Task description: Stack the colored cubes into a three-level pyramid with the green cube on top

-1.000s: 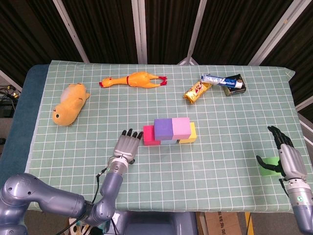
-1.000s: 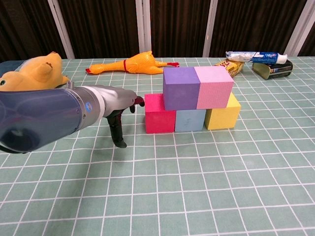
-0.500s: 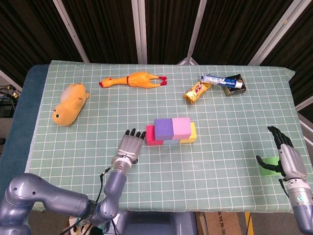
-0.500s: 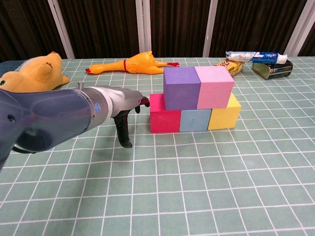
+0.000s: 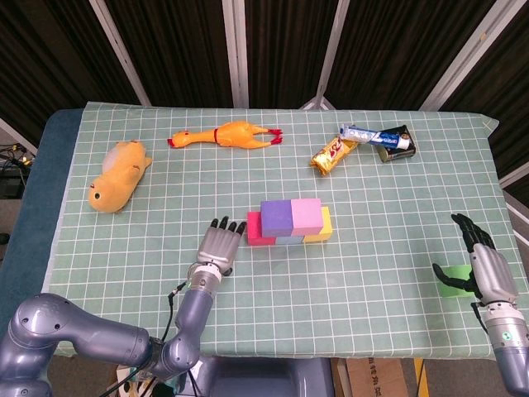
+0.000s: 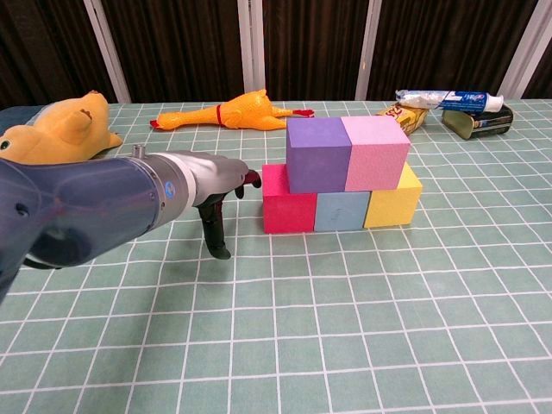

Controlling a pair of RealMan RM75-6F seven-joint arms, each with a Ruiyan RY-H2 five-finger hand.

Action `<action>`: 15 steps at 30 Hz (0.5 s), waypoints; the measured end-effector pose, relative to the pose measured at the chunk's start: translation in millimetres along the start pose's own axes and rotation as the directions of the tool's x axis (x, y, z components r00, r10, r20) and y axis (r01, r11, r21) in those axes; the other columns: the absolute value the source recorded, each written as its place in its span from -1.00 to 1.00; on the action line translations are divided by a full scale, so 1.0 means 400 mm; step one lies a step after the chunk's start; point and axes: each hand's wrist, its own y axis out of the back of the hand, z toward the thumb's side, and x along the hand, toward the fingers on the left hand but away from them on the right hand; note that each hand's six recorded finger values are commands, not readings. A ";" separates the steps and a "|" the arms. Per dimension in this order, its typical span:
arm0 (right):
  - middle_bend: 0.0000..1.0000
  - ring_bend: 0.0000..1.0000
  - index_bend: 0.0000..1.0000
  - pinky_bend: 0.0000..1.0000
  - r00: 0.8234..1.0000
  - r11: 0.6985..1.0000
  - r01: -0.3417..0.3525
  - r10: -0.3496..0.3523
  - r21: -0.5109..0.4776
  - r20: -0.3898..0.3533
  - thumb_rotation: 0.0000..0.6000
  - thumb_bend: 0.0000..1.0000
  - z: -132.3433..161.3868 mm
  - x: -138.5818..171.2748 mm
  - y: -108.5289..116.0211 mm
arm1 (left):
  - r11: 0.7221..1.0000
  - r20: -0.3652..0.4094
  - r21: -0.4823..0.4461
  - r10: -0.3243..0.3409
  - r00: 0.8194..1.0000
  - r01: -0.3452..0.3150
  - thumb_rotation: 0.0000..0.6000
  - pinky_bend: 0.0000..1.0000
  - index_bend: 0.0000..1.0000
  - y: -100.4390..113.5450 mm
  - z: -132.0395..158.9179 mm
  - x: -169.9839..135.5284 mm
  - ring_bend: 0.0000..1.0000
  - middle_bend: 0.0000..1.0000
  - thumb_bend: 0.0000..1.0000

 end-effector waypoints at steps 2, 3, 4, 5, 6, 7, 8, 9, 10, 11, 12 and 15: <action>-1.00 -1.00 -1.00 -1.00 1.000 1.000 0.000 0.000 0.001 0.001 1.00 -0.31 -0.001 -0.001 0.000 | 1.000 -0.001 0.002 0.000 1.000 0.000 1.00 -0.78 -0.94 0.000 -0.002 0.000 -0.92 -0.74 -0.44; -1.00 -1.00 -1.00 -1.00 1.000 1.000 0.000 0.000 0.001 0.001 1.00 -0.31 -0.001 -0.001 0.001 | 1.000 -0.002 0.003 0.000 1.000 0.000 1.00 -0.78 -0.94 0.000 -0.003 0.000 -0.92 -0.74 -0.44; -1.00 -1.00 -1.00 -1.00 1.000 1.000 0.000 0.000 0.001 0.002 1.00 -0.31 -0.002 -0.001 0.001 | 1.000 -0.003 0.003 0.001 1.000 -0.001 1.00 -0.78 -0.94 0.001 -0.004 -0.001 -0.92 -0.74 -0.44; -1.00 -1.00 -1.00 -1.00 1.000 1.000 0.000 0.000 0.002 0.002 1.00 -0.31 -0.002 -0.001 0.000 | 1.000 -0.004 0.003 0.004 1.000 -0.004 1.00 -0.78 -0.94 0.003 -0.006 -0.002 -0.92 -0.74 -0.44; -1.00 -1.00 -1.00 -1.00 1.000 1.000 0.000 0.000 0.005 0.001 1.00 -0.31 -0.002 -0.001 0.000 | 1.000 -0.005 0.002 0.006 1.000 -0.006 1.00 -0.78 -0.94 0.005 -0.008 -0.003 -0.92 -0.74 -0.44; -1.00 -1.00 -1.00 -1.00 1.000 1.000 0.000 0.000 0.007 0.001 1.00 -0.31 -0.002 -0.001 0.000 | 1.000 -0.006 0.001 0.010 1.000 -0.010 1.00 -0.78 -0.94 0.009 -0.010 -0.004 -0.92 -0.74 -0.44; -1.00 -1.00 -1.00 -1.00 1.000 1.000 0.000 0.000 0.007 0.000 1.00 -0.31 -0.002 -0.001 0.000 | 1.000 -0.007 -0.003 0.015 1.000 -0.015 1.00 -0.78 -0.94 0.014 -0.014 -0.007 -0.92 -0.74 -0.44; -1.00 -1.00 -1.00 -1.00 1.000 1.000 0.000 0.000 0.006 0.000 1.00 -0.31 -0.001 -0.001 0.000 | 1.000 -0.007 -0.006 0.020 1.000 -0.020 1.00 -0.78 -0.94 0.019 -0.016 -0.010 -0.92 -0.73 -0.44; -1.00 -1.00 -1.00 -1.00 1.000 1.000 0.000 0.000 0.006 0.000 1.00 -0.31 -0.001 0.000 0.000 | 1.000 -0.007 -0.010 0.024 1.000 -0.024 1.00 -0.78 -0.94 0.024 -0.019 -0.014 -0.92 -0.73 -0.44; -1.00 -1.00 -1.00 -1.00 1.000 1.000 0.001 -0.001 0.007 -0.001 1.00 -0.31 -0.001 0.000 0.001 | 0.999 -0.006 -0.014 0.031 1.000 -0.031 1.00 -0.78 -0.94 0.031 -0.024 -0.020 -0.91 -0.73 -0.44; -1.00 -1.00 -1.00 -1.00 1.000 1.000 0.001 -0.001 0.007 -0.002 1.00 -0.31 -0.001 0.001 0.001 | 0.999 -0.006 -0.016 0.036 0.999 -0.036 1.00 -0.78 -0.94 0.037 -0.028 -0.025 -0.91 -0.73 -0.44; -1.00 -1.00 -1.00 -1.00 1.000 1.000 0.002 -0.002 0.011 -0.004 1.00 -0.31 0.000 0.002 0.001 | 0.998 0.000 -0.022 0.061 0.998 -0.061 1.00 -0.78 -0.94 0.063 -0.045 -0.047 -0.91 -0.73 -0.44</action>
